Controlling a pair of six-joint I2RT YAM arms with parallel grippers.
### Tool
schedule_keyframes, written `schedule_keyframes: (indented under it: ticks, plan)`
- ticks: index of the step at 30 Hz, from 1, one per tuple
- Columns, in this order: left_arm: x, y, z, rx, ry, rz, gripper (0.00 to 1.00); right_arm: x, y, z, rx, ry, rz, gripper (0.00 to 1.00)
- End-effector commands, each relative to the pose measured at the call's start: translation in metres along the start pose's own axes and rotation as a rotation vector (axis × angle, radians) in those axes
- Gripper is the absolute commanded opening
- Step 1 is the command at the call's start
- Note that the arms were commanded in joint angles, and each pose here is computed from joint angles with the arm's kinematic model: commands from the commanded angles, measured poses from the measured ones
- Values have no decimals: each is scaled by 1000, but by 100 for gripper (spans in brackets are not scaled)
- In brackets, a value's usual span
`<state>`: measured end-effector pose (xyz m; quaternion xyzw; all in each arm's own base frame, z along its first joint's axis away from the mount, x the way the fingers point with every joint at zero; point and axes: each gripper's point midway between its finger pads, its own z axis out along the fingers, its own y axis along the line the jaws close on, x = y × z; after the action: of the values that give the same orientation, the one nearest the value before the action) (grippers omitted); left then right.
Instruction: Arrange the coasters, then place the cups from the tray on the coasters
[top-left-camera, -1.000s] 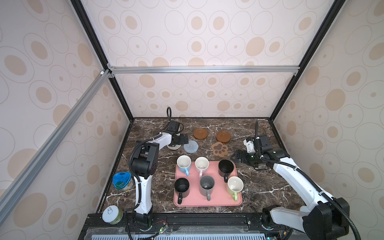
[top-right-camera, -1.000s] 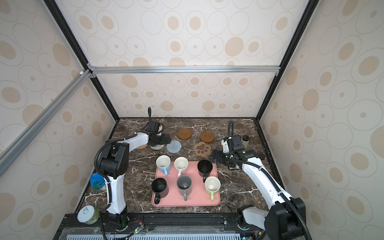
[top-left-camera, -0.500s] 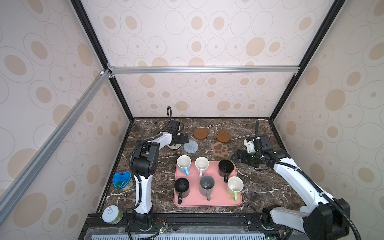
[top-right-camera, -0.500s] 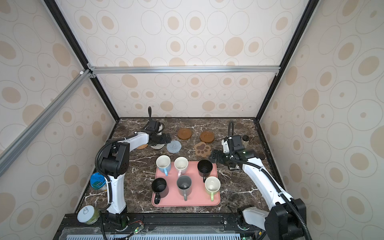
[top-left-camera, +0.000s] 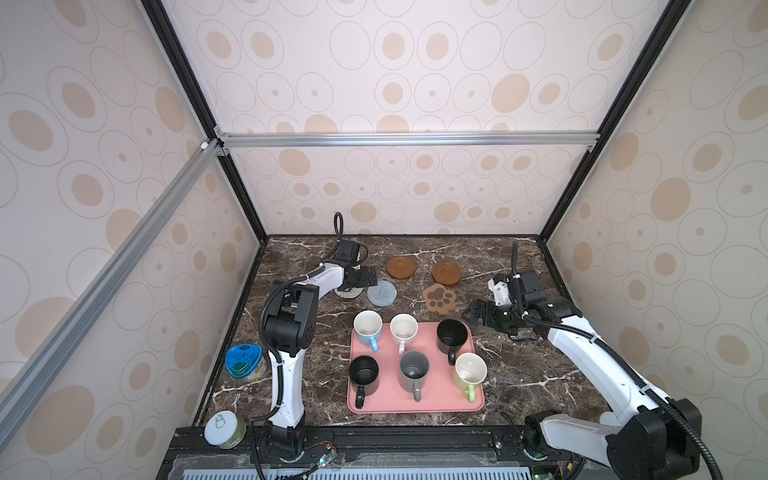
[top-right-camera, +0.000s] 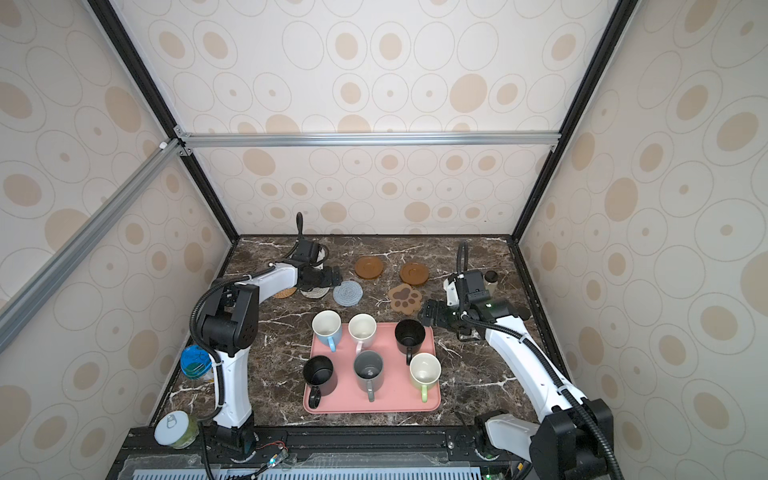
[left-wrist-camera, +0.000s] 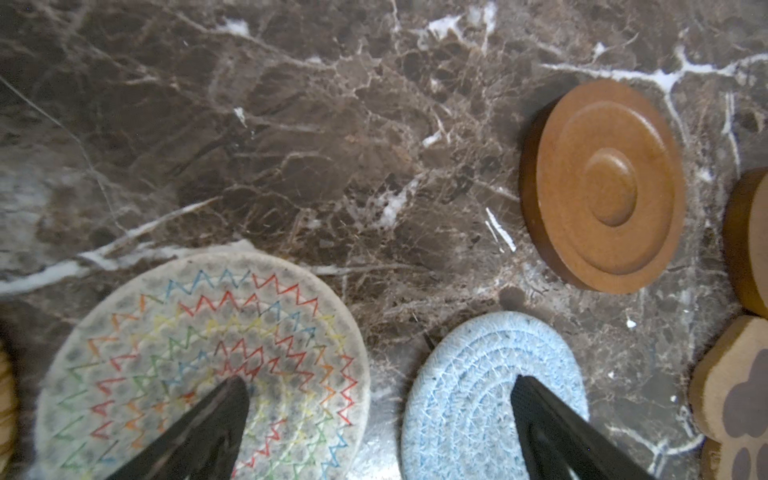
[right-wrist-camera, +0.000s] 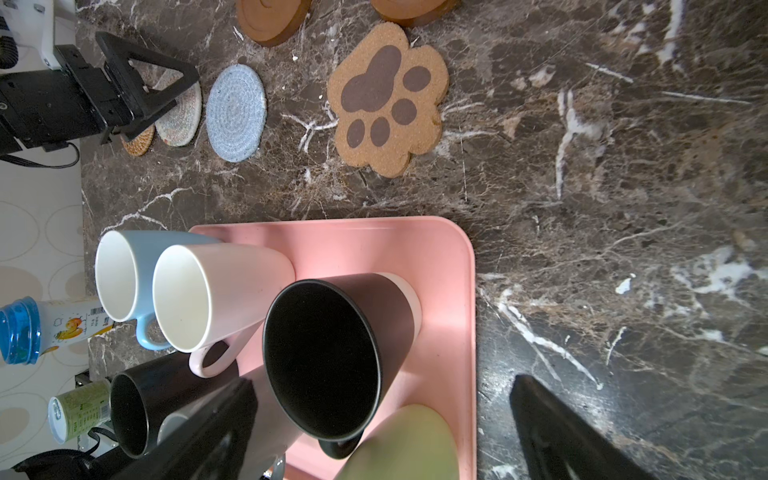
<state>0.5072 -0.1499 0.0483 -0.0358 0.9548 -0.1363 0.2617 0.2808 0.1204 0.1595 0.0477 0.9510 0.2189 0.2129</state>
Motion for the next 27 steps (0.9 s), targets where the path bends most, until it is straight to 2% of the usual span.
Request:
schedule_keyframes:
  ticks: [1,7,13,19,27]
  plan:
    - [-24,-5,-18,1,-50,20,100,5,0,-4,9,4,-5,99]
    - [-33,-11,-32,14,-69,33,100,5,0,-4,8,4,-9,99]
    - [-34,-33,-45,100,-55,68,100,5,0,-4,6,4,-4,99]
    - [-10,-75,-41,171,42,201,100,4,2,-1,-3,8,3,99]
    - [20,-109,-31,238,117,263,100,2,3,-4,-2,10,-6,99]
